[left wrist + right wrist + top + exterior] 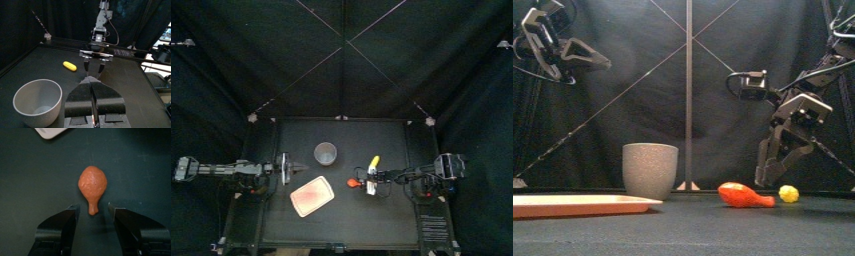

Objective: Pick the drumstick then place it in the grey bowl
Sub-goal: Pick the drumstick

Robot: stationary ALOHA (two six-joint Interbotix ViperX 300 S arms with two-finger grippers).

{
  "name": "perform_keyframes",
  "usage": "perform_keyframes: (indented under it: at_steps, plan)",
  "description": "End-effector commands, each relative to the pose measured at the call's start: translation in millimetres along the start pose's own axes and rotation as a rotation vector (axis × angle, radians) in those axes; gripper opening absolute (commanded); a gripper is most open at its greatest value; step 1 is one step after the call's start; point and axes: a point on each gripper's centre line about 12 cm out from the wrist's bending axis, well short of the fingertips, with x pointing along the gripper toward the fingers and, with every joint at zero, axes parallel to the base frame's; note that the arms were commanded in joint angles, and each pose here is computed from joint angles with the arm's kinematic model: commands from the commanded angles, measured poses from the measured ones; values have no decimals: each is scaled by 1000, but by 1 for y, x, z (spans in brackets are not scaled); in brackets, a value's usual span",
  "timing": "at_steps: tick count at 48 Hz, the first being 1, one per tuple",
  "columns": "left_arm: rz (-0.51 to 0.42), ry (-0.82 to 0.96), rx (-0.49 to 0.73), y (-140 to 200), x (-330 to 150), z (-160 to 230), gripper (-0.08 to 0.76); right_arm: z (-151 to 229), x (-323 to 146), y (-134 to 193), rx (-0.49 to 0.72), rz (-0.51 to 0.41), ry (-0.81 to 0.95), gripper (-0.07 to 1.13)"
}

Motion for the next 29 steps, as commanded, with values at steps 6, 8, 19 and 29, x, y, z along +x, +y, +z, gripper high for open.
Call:
perform_keyframes:
  at_steps: [6, 8, 19, 29]
  plan:
    - [-2, -21, 1, -1, 1, 6, -19, 13, 9, -4, 13, -9, -12, 833]
    - [-1, -20, 0, 0, 1, 6, -19, 13, 11, -4, 13, -10, -6, 826]
    - [-2, -20, -3, -1, 1, 6, -19, 6, 19, -3, 13, -9, 39, 665]
    - [-2, -20, -3, -1, 1, 6, -19, 8, 19, -3, 8, -9, 39, 469]
